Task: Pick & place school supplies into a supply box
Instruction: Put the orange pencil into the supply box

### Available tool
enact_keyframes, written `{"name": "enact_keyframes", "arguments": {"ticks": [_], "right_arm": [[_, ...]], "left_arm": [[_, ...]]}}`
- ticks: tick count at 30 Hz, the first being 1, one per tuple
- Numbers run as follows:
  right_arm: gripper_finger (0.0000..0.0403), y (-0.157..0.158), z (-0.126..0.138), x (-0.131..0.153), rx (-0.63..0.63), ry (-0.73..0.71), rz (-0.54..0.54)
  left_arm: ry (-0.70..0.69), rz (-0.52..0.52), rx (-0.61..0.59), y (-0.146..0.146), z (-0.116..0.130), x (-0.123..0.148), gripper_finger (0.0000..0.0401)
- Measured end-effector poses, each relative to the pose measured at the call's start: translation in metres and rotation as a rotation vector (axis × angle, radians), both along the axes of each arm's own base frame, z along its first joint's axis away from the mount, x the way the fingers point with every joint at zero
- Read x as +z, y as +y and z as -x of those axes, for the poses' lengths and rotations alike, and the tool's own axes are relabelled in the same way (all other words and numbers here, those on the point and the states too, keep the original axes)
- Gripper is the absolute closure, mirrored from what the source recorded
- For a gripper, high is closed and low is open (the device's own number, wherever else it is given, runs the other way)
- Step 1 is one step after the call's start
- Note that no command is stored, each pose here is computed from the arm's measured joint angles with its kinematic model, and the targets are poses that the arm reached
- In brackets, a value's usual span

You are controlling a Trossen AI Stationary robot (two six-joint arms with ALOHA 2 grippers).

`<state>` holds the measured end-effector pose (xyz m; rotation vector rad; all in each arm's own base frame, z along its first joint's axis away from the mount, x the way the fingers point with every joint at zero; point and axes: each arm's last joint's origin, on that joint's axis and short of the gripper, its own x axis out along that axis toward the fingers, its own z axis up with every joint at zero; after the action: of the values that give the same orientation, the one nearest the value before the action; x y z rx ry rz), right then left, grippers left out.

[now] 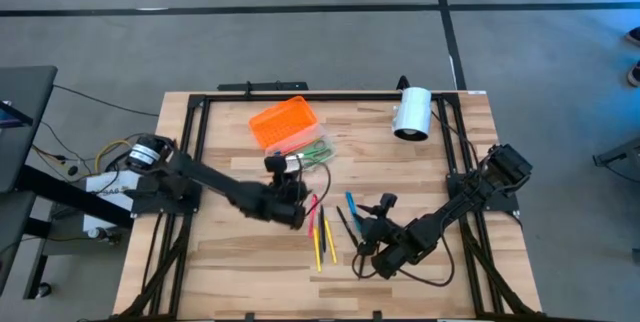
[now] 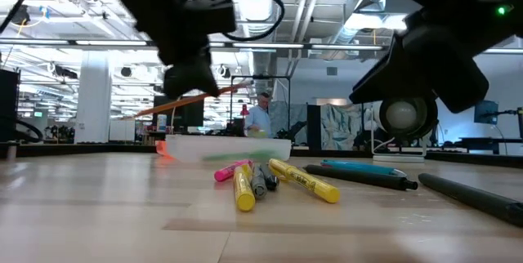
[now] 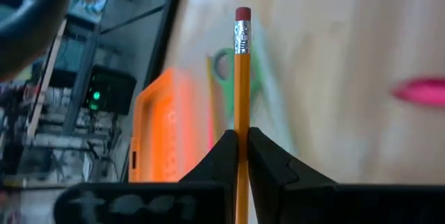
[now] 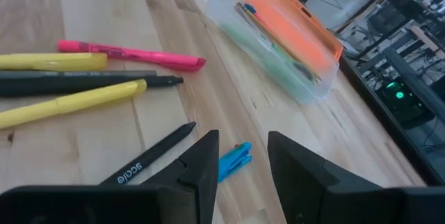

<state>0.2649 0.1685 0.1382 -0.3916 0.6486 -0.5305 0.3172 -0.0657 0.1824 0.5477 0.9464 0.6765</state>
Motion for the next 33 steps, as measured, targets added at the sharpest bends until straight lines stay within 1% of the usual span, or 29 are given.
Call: {"name": "enact_keyframes", "arguments": {"ticks": [6, 7, 12, 14, 16, 18, 22, 25, 33], "right_arm": [[0.0285, -0.001, 0.002, -0.003, -0.002, -0.005, -0.004], [0.0285, -0.001, 0.002, -0.004, -0.001, -0.004, -0.004], [0.0285, -0.002, 0.002, -0.004, 0.002, 0.002, 0.003], [0.0285, -0.002, 0.002, -0.004, 0.002, 0.004, 0.004], [0.0285, -0.002, 0.002, -0.004, 0.002, 0.008, 0.007], [0.0285, -0.002, 0.003, -0.004, 0.003, 0.012, 0.011], [0.0285, -0.002, 0.003, -0.004, 0.004, 0.016, 0.015], [0.0285, -0.002, 0.003, -0.004, 0.004, 0.020, 0.018], [0.0285, -0.003, 0.003, -0.004, 0.003, 0.020, 0.018]], "left_arm": [[-0.084, 0.004, 0.063, 0.038, -0.022, 0.014, 0.0395], [-0.104, 0.021, 0.063, 0.046, -0.026, 0.015, 0.0395], [-0.200, 0.179, 0.043, 0.087, -0.039, 0.020, 0.0395], [-0.208, 0.209, 0.055, 0.100, -0.039, 0.020, 0.0395], [-0.202, 0.216, 0.068, 0.111, -0.038, 0.019, 0.0395], [-0.198, 0.218, 0.076, 0.117, -0.037, 0.019, 0.0395], [-0.193, 0.272, 0.051, 0.124, -0.037, 0.018, 0.0395], [-0.191, 0.291, 0.052, 0.129, -0.036, 0.018, 0.0393], [-0.187, 0.312, 0.070, 0.140, -0.034, 0.017, 0.0367]]}}
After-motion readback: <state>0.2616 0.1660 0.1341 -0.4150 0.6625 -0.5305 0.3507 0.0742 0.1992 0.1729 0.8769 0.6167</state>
